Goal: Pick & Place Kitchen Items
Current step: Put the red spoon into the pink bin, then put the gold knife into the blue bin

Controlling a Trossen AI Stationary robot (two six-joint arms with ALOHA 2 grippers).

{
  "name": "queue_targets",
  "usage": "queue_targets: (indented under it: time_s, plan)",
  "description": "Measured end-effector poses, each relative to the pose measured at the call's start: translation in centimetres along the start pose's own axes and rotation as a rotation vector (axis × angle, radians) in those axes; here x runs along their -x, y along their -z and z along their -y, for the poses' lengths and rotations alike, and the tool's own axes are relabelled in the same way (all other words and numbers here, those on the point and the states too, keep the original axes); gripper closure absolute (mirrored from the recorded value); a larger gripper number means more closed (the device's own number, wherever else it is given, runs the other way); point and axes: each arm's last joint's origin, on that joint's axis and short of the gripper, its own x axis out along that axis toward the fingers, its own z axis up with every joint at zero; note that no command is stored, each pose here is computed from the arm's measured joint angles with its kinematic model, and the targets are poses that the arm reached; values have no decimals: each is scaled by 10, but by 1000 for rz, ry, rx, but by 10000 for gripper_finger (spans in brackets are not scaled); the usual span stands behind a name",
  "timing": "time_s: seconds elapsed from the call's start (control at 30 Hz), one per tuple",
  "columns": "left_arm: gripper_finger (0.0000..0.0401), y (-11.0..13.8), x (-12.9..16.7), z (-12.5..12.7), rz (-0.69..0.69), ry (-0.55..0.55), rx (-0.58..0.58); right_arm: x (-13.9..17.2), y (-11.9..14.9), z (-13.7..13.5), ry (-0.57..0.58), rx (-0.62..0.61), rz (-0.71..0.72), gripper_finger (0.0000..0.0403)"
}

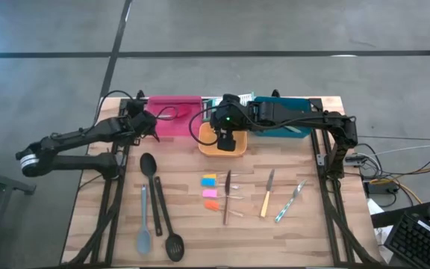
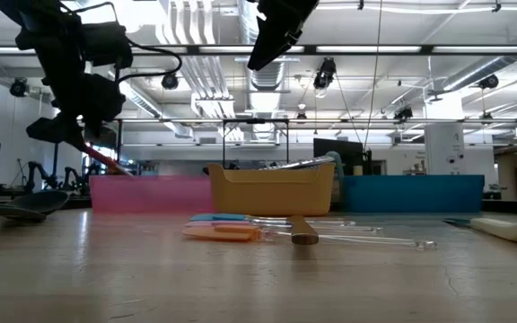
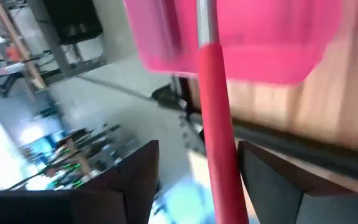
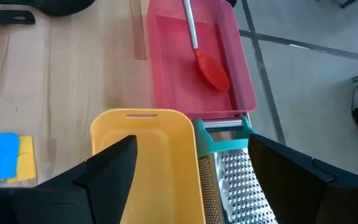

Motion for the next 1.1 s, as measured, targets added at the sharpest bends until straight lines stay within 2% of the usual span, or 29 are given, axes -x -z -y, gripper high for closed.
queue_targets:
  time_s: [0.2, 0.4, 0.47, 0.63, 0.83, 0.93, 1.03, 1.1]
  plan:
    - [180, -10, 1, -5, 177, 49, 122, 0, 0, 0, 0, -3, 1, 86]
    - [179, -14, 3, -11, 239, 14, 186, 0, 0, 0, 1, -8, 1, 76]
    - [179, -13, 7, -16, 260, -32, 254, 0, 0, 0, 1, -8, 1, 73]
    - [181, -3, 30, -37, 347, -68, 457, 0, 0, 1, 2, -9, 1, 74]
    - [182, 17, 68, -56, 499, 36, 742, 0, 0, 1, 2, -9, 0, 97]
    - [186, 32, 82, -60, 467, 85, 857, 0, 0, 1, 2, -9, -1, 109]
    - [191, 50, 88, -57, 292, 78, 983, -1, 1, 1, 1, -8, -4, 121]
    - [194, 60, 89, -51, 150, 98, 991, -1, 1, 0, 1, -8, -6, 128]
